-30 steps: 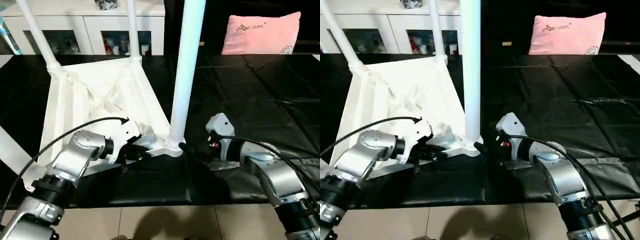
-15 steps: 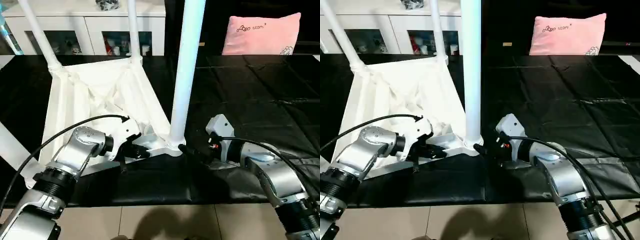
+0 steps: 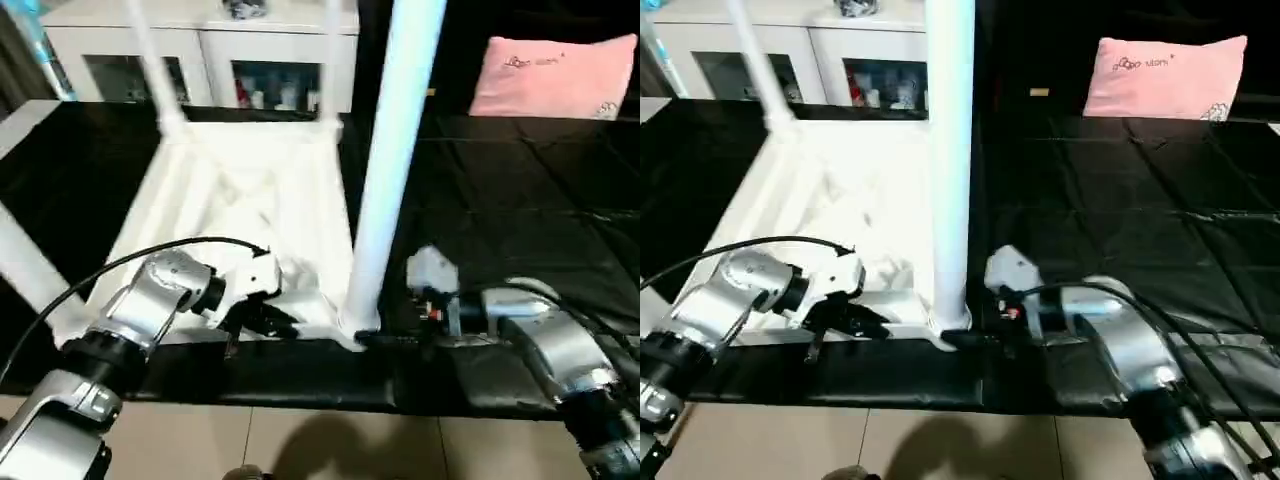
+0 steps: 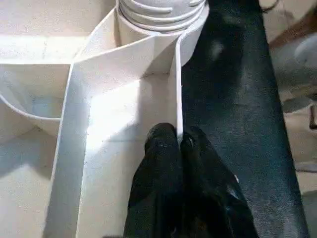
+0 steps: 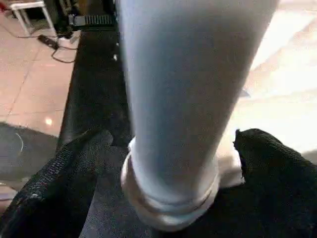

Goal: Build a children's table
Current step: Rotate leg to tighten

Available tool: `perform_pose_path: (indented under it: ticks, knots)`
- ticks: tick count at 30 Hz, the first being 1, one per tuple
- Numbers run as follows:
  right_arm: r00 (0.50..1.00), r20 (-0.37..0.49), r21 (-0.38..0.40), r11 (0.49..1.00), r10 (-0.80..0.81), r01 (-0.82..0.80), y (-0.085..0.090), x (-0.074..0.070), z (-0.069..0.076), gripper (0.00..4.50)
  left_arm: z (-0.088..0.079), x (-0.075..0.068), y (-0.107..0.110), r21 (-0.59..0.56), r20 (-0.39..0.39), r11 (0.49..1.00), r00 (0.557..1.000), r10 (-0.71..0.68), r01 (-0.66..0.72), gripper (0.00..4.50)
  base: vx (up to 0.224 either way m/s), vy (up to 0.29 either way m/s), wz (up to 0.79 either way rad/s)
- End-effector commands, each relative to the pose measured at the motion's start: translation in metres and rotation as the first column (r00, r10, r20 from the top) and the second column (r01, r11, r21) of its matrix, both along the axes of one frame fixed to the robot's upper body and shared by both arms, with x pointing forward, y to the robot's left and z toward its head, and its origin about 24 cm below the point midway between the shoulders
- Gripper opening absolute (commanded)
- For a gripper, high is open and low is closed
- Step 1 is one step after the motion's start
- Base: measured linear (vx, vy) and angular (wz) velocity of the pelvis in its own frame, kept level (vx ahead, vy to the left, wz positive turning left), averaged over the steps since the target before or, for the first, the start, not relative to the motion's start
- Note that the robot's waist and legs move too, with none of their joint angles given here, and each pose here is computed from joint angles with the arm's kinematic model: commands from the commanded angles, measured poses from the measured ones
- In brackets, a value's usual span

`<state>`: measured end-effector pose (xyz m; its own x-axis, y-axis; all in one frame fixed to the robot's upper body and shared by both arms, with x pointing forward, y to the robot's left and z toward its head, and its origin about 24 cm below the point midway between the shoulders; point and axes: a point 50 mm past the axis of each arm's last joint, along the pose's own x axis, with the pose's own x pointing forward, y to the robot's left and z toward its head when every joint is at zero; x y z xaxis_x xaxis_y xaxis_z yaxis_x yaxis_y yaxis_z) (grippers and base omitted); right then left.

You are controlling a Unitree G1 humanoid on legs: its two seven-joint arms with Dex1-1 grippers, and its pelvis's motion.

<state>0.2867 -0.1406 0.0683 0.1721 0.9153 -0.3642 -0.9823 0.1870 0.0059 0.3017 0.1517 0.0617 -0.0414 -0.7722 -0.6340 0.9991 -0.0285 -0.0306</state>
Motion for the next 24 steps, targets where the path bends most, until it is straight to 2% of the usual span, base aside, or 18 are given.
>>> perform_pose_path:
  ticks: [1, 5, 6, 12, 24]
  knots:
    - [1.0, 0.001, -0.011, 1.0, 0.028, -0.028, 0.0011, 0.0008, -0.0006, 4.21, 0.0012, -0.0034, -0.0116, 0.015, -0.018, 0.993, 0.993, -0.113, 0.113, 0.0, 0.0, 0.0, 0.0]
    - [0.998, -0.032, -0.008, 0.998, 0.056, -0.057, 0.0006, 0.0044, -0.001, 4.02, 0.0002, -0.0019, -0.0141, 0.023, -0.019, 0.991, 0.992, -0.128, 0.129, 0.0, 0.0, 0.0, 0.0]
    - [0.998, -0.035, -0.007, 0.998, 0.06, -0.06, 0.0005, 0.0047, -0.0009, 3.79, -0.0001, -0.0017, -0.0142, 0.024, -0.02, 0.991, 0.991, -0.13, 0.131, 0.0, 0.0, 0.0, 0.0]
    - [0.989, -0.096, -0.002, 0.994, 0.11, -0.111, -0.0039, 0.0037, -0.0015, 3.27, -0.0008, -0.0002, -0.0148, 0.035, -0.025, 0.99, 0.99, -0.139, 0.14, 0.0, 0.0, 0.0, 0.0]
    - [0.98, -0.14, 0.016, 0.99, 0.143, -0.143, -0.0041, 0.0014, -0.0057, 2.29, -0.0026, 0.0017, -0.0125, 0.05, -0.034, 0.989, 0.99, -0.139, 0.141, 0.0, 0.0, 0.0, 0.0]
